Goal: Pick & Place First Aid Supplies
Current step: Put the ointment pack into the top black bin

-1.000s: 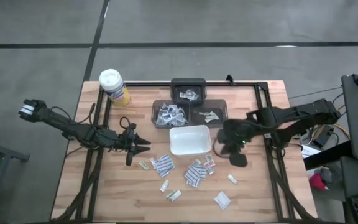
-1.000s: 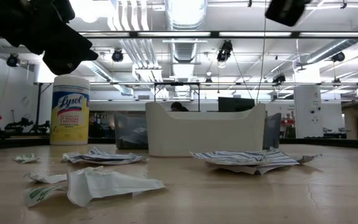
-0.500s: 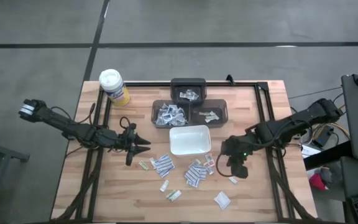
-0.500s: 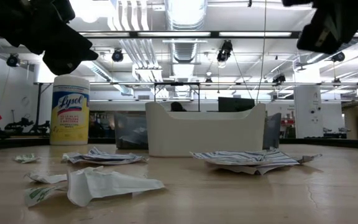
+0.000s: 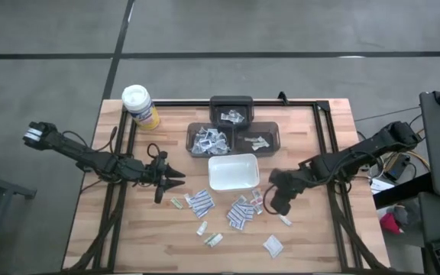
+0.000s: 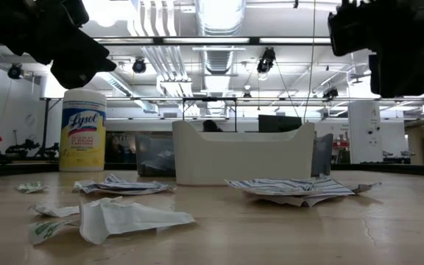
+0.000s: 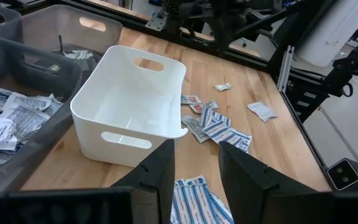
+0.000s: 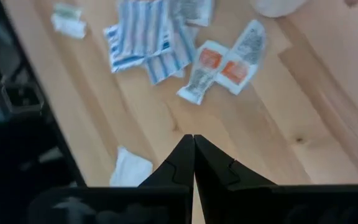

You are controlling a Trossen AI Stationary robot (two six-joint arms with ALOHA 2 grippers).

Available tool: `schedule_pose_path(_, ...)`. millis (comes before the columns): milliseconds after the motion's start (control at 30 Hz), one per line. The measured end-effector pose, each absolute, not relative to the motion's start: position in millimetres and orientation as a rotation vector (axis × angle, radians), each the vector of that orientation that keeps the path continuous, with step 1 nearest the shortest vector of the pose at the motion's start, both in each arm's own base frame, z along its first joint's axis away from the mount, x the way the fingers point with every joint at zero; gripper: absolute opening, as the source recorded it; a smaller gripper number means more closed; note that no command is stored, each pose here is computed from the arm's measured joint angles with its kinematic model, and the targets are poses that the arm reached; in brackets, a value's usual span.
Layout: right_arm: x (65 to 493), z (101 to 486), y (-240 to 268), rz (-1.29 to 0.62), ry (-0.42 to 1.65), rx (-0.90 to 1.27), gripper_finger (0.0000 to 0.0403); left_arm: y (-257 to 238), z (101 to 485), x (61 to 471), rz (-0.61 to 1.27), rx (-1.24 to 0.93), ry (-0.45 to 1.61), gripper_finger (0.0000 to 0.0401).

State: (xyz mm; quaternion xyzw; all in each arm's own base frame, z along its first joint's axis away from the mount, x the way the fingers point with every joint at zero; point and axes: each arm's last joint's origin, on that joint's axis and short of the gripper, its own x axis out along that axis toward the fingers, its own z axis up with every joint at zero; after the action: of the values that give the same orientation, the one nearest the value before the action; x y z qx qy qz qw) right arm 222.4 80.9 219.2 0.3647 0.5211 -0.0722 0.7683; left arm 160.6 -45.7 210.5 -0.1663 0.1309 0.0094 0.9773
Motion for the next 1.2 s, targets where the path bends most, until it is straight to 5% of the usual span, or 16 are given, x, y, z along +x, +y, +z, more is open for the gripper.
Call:
schedule_pose_path(667, 252.1, 187.2, 84.2, -0.462, 1.149, 0.899, 0.0009, -45.6, 210.5, 160.6, 0.009, -0.254, 0.264, 0.0117)
schedule_pose_path(1200, 274.6, 169.9, 91.4, -0.456, 1.246, 0.861, 0.0036, -45.4, 208.3, 160.0, 0.005, -0.189, 0.286, 0.0117)
